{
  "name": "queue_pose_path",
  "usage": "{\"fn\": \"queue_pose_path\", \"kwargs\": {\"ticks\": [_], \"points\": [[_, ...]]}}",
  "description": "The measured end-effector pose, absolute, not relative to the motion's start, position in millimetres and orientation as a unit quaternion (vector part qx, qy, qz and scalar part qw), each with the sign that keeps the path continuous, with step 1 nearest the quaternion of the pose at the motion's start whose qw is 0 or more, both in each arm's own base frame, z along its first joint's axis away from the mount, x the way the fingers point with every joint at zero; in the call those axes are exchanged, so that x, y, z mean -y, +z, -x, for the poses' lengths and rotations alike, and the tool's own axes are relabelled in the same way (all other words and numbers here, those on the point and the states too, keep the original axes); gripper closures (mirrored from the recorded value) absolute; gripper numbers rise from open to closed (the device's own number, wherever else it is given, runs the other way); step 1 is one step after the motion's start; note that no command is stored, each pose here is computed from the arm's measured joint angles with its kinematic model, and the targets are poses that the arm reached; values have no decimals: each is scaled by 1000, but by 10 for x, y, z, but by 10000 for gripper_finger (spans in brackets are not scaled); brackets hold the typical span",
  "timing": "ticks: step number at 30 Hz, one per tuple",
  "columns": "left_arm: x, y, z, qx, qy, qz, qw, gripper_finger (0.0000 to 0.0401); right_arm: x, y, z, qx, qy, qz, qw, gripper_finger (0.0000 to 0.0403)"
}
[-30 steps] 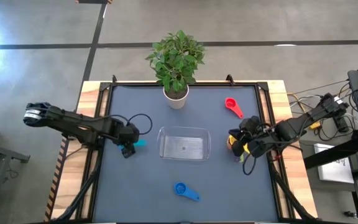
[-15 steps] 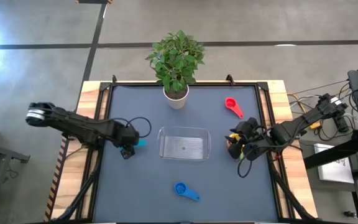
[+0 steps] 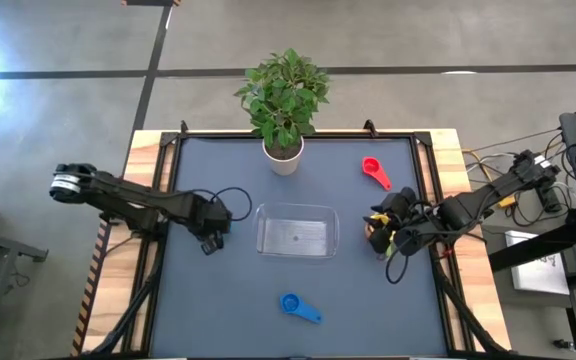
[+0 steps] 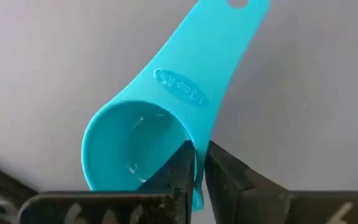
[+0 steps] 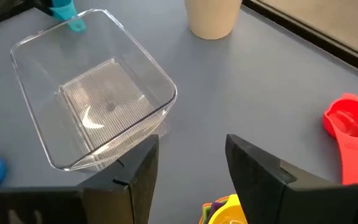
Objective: Nest measuring cups in basket
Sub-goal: Stack the light blue measuring cup on top of the yellow measuring cup
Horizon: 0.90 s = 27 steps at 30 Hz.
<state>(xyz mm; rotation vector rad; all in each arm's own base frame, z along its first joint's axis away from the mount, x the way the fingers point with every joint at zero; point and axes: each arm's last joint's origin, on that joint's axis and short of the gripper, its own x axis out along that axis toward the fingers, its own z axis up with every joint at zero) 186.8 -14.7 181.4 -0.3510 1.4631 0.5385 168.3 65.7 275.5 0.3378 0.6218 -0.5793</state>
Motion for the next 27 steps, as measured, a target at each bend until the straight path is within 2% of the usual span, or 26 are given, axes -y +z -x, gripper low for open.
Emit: {"fn": "queue_pose_path", "kwargs": {"ticks": [5, 10, 13, 18, 22, 27], "points": [[189, 2366, -2036, -622, 252, 124, 731, 397, -692, 2724, -1780, -276, -293, -142, 904, 230], [252, 2922, -2239, -553, 202, 108, 801, 399, -826, 2712, -2032, -267, -229, -47, 935, 223], [262, 3128, -2347, -528, 191, 96, 822, 399, -917, 2746, -2201, -251, -192, 18, 949, 219], [283, 3211, -2579, -522, 188, 60, 830, 400, -1049, 2803, -2467, -231, -162, 126, 951, 218], [326, 3179, -2824, -518, 168, 36, 838, 400, -1148, 2754, -2681, -234, -174, 200, 935, 219], [371, 3106, -3080, -531, 154, 9, 833, 400, -1167, 2783, -2925, -237, -198, 167, 936, 213]]}}
